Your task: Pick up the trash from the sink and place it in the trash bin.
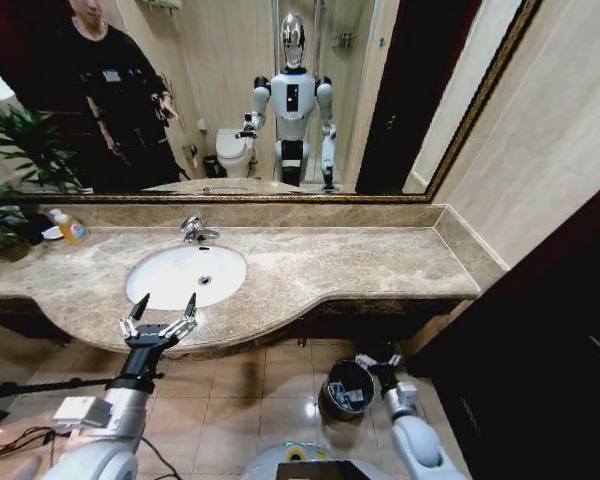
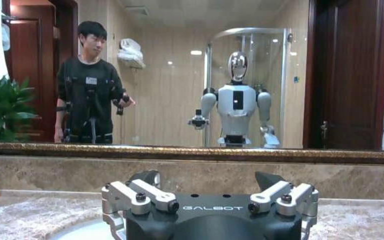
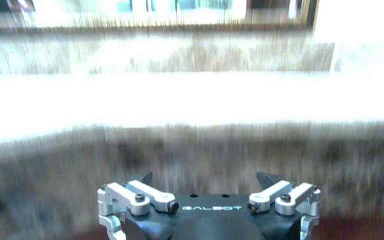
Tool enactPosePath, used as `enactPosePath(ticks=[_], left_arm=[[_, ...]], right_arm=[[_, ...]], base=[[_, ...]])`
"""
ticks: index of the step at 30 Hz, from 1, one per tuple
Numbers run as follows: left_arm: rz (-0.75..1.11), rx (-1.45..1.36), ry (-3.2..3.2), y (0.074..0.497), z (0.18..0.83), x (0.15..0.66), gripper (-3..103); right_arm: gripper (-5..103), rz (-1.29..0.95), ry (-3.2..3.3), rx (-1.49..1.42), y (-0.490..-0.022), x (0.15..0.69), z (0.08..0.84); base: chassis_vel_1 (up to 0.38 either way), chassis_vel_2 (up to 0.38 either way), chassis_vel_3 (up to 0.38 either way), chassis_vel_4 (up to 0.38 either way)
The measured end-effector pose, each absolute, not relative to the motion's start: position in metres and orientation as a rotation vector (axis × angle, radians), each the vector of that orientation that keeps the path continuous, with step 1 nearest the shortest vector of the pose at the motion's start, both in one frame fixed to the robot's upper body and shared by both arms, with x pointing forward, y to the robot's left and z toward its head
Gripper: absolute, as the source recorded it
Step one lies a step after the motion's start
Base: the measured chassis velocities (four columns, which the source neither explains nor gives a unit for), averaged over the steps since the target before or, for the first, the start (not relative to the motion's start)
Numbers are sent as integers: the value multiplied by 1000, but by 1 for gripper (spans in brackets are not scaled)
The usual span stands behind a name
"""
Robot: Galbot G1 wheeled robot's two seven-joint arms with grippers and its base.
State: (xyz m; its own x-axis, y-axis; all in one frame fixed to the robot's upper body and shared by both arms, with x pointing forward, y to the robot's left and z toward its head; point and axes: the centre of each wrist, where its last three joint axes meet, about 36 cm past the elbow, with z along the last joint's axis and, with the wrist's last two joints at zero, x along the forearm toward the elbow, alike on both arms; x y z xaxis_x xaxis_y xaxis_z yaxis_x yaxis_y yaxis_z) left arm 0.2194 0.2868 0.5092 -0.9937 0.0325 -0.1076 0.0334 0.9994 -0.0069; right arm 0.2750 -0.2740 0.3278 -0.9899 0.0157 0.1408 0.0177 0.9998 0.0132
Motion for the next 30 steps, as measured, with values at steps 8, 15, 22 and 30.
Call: enactPosePath(ticks=[8,15,22,30], left_arm=[[-13,50,3033,287,509,219,100],[-13,50,3033,287,509,219,100],[-13,50,3033,287,509,219,100],[-13,50,3033,287,509,219,100]], right_arm=[[100,-16,-3188,-31,-276,278,422],[100,-15,-3259,-27,-267,280,476],[100,22,-3243,-4,-265,286,494],[100,28,-3238,-1,-266,287,493]], base=[[0,0,0,0],[0,0,0,0],[0,0,0,0],[0,0,0,0]])
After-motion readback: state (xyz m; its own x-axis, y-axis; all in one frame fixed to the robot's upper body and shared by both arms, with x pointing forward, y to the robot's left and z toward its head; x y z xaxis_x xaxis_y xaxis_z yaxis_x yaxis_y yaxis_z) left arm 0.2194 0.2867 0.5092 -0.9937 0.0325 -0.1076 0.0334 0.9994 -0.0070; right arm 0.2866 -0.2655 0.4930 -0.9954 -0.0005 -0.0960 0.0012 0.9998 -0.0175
